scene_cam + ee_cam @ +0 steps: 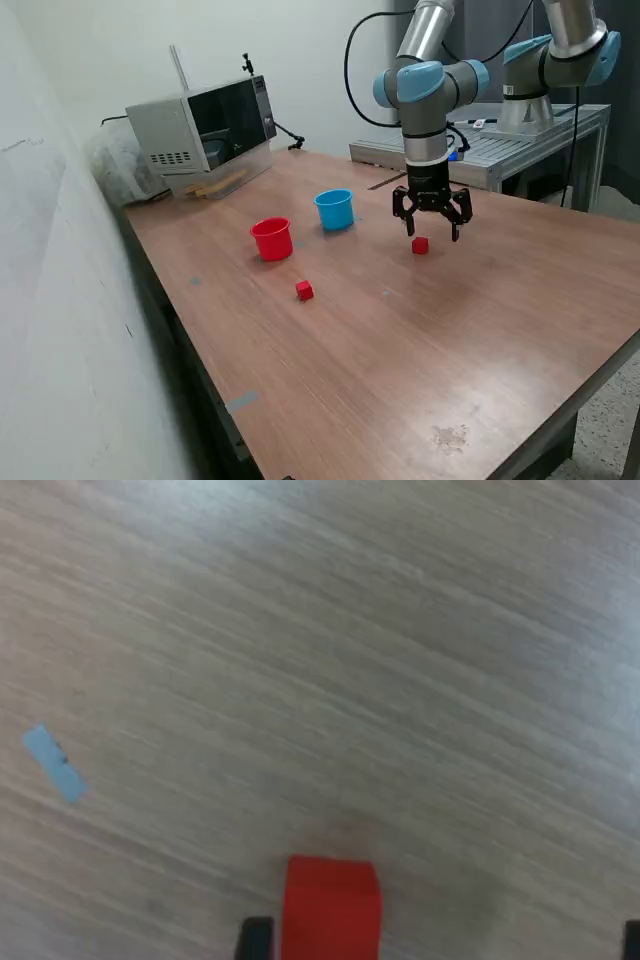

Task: Place red objects in the red bin, and blue objects in the blue bin.

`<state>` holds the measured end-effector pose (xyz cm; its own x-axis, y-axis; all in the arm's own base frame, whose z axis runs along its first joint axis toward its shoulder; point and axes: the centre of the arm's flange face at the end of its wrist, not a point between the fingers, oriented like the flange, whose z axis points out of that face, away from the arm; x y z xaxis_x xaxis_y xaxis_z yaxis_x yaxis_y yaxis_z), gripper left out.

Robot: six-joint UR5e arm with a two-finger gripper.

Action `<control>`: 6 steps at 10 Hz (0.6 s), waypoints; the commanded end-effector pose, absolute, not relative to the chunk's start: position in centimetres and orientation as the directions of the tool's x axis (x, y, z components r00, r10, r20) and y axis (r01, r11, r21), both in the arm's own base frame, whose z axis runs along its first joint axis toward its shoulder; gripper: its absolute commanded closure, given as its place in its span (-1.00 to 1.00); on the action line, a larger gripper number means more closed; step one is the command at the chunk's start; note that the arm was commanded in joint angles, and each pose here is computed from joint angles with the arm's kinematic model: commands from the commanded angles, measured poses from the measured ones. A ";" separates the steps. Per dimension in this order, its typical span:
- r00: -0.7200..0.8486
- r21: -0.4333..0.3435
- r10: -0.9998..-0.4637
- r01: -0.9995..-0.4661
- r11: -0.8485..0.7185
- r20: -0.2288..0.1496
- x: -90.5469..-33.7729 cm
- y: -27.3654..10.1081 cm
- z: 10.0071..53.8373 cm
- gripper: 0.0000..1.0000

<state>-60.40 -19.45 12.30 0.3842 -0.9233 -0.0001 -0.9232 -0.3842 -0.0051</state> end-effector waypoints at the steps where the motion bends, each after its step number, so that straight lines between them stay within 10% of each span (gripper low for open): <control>1: 0.400 -0.012 -0.917 -0.917 -0.400 0.004 -60.4 -19.4 11.8 1.00; 6: 0.376 -0.004 -0.927 -0.927 -0.376 0.001 -61.1 -17.5 11.9 1.00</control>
